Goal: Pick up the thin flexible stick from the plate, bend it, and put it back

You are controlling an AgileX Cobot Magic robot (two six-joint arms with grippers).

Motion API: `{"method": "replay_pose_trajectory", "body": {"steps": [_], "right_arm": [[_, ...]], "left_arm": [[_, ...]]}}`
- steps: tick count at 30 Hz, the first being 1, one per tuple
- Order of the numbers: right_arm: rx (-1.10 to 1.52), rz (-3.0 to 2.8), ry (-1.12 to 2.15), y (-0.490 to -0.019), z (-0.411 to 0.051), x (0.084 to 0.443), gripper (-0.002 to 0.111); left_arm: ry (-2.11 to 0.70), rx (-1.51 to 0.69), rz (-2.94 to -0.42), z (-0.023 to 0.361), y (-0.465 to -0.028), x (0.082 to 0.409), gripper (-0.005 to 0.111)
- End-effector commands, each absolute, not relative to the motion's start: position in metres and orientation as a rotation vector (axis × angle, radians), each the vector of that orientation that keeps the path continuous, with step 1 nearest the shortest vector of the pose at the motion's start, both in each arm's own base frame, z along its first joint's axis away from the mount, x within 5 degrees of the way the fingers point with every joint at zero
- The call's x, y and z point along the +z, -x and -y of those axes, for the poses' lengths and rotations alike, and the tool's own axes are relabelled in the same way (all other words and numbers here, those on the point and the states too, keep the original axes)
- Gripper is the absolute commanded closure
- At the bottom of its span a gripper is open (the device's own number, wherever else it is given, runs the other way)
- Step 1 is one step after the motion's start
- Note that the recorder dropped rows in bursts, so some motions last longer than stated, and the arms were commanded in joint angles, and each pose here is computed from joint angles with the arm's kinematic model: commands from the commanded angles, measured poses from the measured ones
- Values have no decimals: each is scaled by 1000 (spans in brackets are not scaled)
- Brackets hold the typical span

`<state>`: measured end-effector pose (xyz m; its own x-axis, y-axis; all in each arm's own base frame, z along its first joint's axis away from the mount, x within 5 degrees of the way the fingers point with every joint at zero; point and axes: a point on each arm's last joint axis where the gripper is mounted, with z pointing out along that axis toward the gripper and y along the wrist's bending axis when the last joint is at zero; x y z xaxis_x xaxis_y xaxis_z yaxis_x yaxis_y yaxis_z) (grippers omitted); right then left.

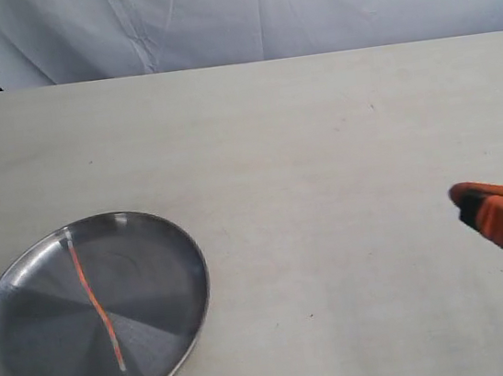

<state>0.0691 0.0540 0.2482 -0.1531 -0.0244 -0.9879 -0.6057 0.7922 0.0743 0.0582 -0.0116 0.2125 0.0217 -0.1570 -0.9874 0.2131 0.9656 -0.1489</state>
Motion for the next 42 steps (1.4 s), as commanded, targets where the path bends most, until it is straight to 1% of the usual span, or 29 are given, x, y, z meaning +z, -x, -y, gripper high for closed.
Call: {"method": "replay_pose_trajectory", "body": {"steps": [1,7,12,16,42], "right_arm": [[456,-1624,296,-59,-31,219,109],[341,-1595,125,-54,-17,214,109],[261,-1636,117,-53,-14,209,109],[261,-1698,127,-52,-15,204,109],[274,-1702,119,-52,-15,204,109]], "left_arm": [[-45,-285,-1525,11,-58,211,107],[-45,-285,-1525,11,-58,211,107],[-45,-285,-1525,11,-58,211,107],[-45,-285,-1525,11,-58,211,107],[-48,-282,-1524,11,-58,211,107]]}}
